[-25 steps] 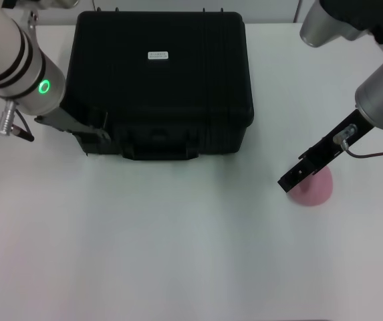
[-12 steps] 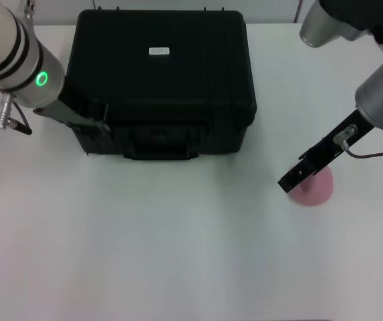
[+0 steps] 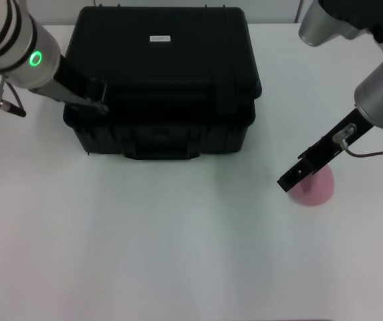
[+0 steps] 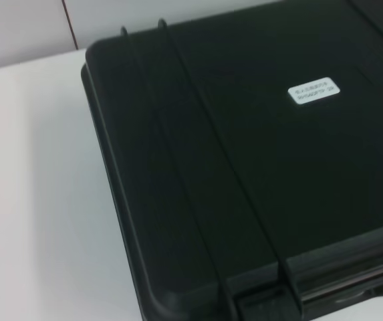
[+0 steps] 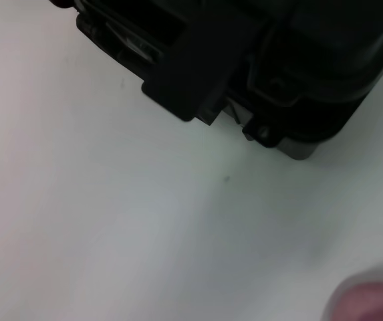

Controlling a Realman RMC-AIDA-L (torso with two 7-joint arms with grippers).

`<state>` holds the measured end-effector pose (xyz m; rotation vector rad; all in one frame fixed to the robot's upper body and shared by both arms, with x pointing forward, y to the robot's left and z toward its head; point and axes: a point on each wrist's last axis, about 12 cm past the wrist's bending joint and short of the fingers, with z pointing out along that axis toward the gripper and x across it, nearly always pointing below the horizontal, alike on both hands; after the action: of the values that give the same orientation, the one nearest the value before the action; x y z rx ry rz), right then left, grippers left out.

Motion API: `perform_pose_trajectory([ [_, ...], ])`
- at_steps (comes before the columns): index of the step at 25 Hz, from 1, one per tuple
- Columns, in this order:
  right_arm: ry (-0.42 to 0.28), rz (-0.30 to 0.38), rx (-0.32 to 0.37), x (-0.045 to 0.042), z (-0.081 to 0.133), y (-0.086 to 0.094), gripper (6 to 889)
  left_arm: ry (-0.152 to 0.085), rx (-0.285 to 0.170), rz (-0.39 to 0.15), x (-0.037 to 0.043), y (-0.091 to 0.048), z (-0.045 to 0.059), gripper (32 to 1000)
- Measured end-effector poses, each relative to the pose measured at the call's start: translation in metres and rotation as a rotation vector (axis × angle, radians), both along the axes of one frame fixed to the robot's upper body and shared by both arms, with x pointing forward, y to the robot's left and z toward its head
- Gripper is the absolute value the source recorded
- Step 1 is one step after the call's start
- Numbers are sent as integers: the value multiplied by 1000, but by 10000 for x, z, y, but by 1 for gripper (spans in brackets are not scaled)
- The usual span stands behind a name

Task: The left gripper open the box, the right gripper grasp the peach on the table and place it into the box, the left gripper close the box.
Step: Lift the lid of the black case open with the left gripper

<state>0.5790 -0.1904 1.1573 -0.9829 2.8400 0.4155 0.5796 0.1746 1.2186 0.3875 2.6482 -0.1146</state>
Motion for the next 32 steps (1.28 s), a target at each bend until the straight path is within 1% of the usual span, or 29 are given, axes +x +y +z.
perform_pose_trajectory([
  [2, -1, 1, 0, 3, 4, 4, 819, -12, -1, -6, -9, -8, 45, 391],
  [8, -2, 2, 0, 5, 8, 8, 818, -29, 2, -19, -41, -27, 134, 391],
  [11, -3, 3, 0, 6, 9, 9, 817, -40, 3, -28, -51, -39, 201, 391],
  [14, -4, 3, -1, 9, 13, 9, 817, -59, 11, -33, -60, -49, 269, 391],
  [15, -4, 3, -1, 9, 14, 10, 817, -71, 15, -36, -62, -57, 304, 391],
  [16, -4, 3, -1, 10, 15, 10, 816, -71, 15, -36, -62, -57, 304, 391],
  [18, -5, 4, -1, 13, 18, 12, 816, -85, 19, -43, -53, -70, 371, 391],
  [29, -9, 7, -3, 22, 30, 22, 813, -113, 11, -54, -5, -64, 495, 392],
  [32, -1, 9, -5, 27, 19, 31, 813, -121, 9, -57, 3, -54, 532, 392],
])
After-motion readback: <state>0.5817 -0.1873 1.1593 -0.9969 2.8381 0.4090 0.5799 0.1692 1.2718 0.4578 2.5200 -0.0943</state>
